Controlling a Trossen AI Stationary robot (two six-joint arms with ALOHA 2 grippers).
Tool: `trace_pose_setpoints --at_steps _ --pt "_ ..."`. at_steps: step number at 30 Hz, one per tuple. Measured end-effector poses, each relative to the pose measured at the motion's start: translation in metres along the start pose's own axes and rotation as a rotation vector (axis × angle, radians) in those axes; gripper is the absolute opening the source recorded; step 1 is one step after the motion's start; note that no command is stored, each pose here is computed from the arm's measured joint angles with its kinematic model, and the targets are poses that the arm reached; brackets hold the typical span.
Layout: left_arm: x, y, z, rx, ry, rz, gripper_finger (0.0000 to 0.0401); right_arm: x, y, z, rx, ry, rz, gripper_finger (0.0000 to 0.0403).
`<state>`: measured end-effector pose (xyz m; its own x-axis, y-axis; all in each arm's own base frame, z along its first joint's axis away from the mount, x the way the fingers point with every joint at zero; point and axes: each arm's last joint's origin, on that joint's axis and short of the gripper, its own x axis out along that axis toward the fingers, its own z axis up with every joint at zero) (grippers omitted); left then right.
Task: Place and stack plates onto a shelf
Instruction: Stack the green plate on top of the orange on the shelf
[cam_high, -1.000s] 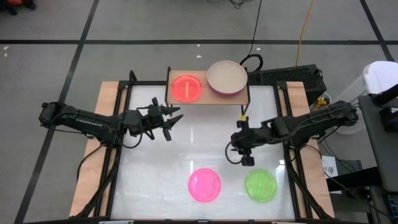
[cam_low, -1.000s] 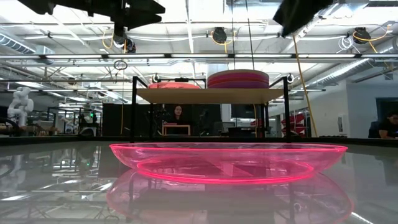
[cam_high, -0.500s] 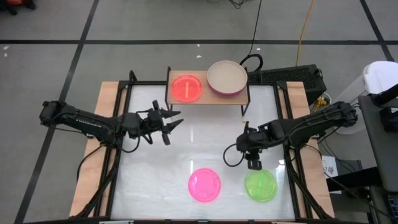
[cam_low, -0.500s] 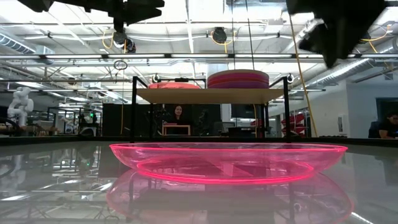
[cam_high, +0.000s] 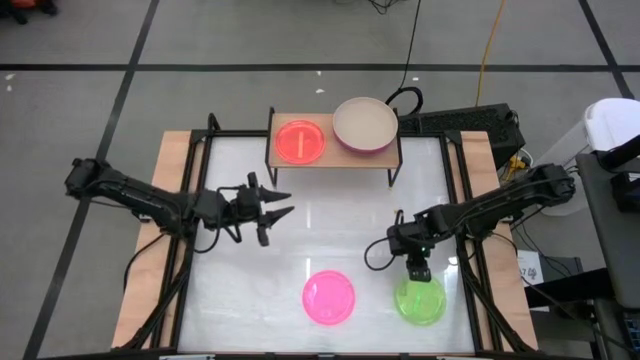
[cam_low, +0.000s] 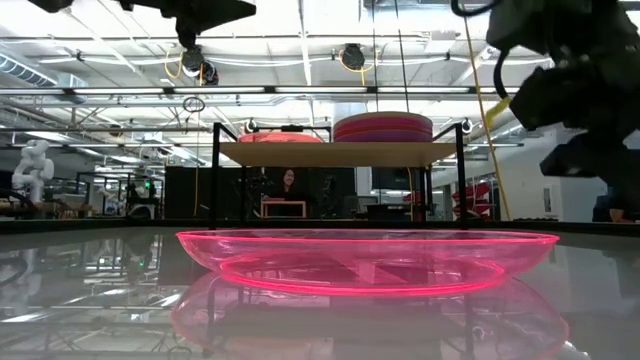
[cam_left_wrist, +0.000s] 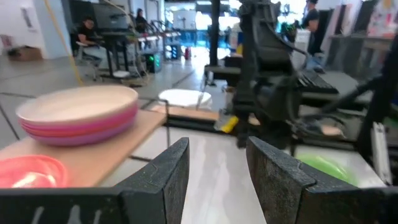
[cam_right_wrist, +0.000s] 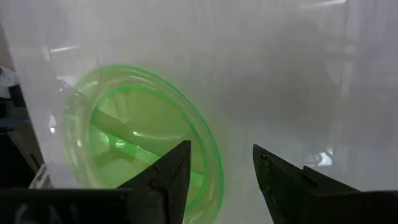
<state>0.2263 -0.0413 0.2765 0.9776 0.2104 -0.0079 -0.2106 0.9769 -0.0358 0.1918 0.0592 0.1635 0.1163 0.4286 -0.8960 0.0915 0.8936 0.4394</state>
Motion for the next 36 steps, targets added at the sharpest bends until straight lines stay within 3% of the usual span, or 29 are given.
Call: trace_pose_setpoints --at_steps 13,26,31,36 --pt "-0.009 -0.019 -0.005 -0.03 0.048 -0.092 0.0165 0.014 -0.009 -0.007 0.006 -0.012 0.032 0.0155" --pt "-0.011 -0.023 -0.005 -0.041 0.05 -0.111 0.0165 0.032 -0.012 -0.023 0.067 0.014 0.038 0.0153" --pt "-0.011 -0.023 -0.005 -0.024 0.047 -0.109 0.0165 0.032 -0.011 -0.023 0.077 0.004 0.041 0.012" --pt "-0.011 -0.023 -0.004 0.012 0.034 -0.108 0.0165 0.032 -0.01 -0.021 0.069 -0.012 0.046 0.0042"
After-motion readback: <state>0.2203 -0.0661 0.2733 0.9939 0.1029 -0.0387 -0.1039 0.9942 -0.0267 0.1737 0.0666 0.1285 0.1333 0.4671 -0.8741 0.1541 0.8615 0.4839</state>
